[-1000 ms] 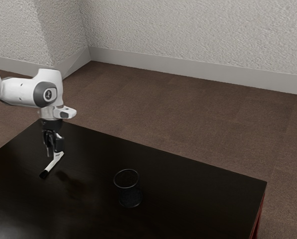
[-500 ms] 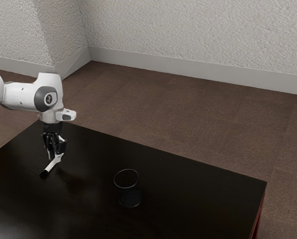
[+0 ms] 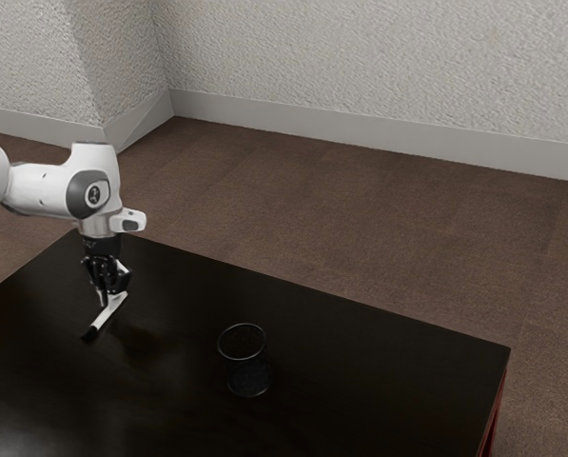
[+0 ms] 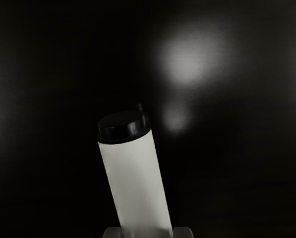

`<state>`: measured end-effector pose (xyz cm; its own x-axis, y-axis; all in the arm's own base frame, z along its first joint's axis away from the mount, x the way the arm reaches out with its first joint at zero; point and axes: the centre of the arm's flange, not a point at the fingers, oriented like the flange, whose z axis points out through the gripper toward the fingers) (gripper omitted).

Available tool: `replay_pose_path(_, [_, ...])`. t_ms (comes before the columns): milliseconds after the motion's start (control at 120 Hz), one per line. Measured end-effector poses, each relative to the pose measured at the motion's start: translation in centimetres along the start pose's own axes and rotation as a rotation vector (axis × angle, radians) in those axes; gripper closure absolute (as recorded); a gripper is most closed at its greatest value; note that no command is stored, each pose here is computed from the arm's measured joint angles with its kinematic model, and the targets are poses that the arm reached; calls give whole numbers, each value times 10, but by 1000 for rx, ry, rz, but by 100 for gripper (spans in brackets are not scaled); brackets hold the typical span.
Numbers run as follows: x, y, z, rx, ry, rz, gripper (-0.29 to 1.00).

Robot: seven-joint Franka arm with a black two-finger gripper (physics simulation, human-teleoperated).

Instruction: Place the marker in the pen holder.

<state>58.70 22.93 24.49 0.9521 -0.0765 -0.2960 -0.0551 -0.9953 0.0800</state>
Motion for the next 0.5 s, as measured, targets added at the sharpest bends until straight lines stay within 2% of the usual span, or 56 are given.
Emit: replay_pose_path(500, [1, -1, 2, 15, 51, -30, 68])
